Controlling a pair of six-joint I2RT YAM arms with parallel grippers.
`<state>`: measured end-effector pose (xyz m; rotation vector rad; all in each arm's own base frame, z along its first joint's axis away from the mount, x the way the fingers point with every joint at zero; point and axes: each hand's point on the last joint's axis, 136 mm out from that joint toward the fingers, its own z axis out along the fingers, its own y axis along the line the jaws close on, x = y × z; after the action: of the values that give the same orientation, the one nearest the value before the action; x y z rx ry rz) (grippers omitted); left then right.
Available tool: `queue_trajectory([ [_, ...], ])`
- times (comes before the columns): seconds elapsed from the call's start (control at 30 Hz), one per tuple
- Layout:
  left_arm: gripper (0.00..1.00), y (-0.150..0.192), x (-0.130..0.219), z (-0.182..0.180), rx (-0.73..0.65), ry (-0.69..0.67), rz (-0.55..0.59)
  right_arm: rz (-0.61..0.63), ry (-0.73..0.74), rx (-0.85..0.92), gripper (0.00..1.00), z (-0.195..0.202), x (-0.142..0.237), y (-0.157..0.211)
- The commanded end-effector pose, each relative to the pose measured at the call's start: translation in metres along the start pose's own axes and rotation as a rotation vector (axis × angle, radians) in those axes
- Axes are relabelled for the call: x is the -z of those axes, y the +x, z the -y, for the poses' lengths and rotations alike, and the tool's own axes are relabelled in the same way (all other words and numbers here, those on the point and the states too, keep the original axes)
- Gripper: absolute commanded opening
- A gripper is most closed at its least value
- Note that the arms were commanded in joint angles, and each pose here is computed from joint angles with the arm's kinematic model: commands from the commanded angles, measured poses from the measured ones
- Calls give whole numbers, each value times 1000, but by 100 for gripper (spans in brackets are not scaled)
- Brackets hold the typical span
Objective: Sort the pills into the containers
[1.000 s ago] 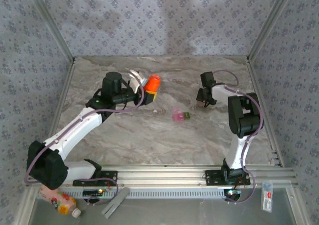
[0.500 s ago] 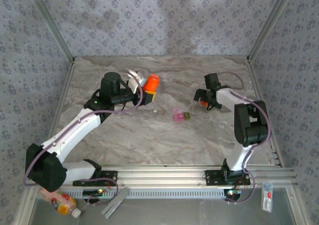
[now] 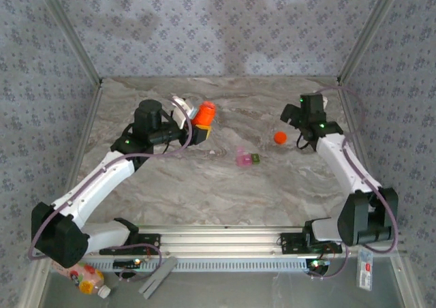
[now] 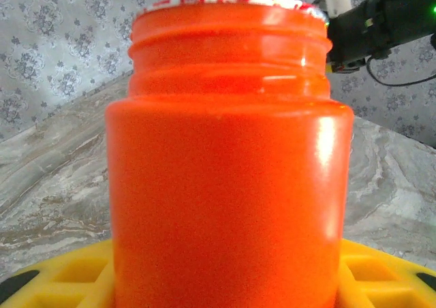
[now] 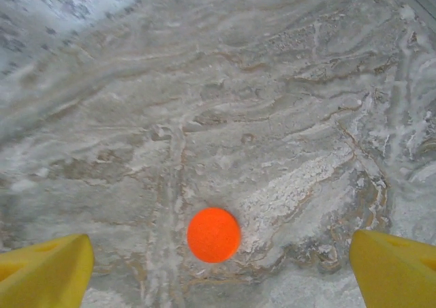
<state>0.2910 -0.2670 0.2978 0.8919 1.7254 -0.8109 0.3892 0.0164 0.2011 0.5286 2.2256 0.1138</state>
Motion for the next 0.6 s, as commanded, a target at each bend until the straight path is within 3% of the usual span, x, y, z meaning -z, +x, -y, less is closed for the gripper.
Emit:
queue_trajectory([
  [0.0, 0, 4, 5, 5, -14, 4, -5, -72, -177, -57, 93, -19, 4, 8],
  [0.27, 0, 32, 1, 7, 43, 24, -72, -391, -356, -129, 73, -56, -6, 77],
  [0.43, 0, 56, -9, 8, 98, 33, -123, -447, -298, -61, 74, -60, -17, 116],
  [0.57, 0, 72, -20, 4, 136, 5, -161, -484, -327, -119, 67, -64, -29, 134],
])
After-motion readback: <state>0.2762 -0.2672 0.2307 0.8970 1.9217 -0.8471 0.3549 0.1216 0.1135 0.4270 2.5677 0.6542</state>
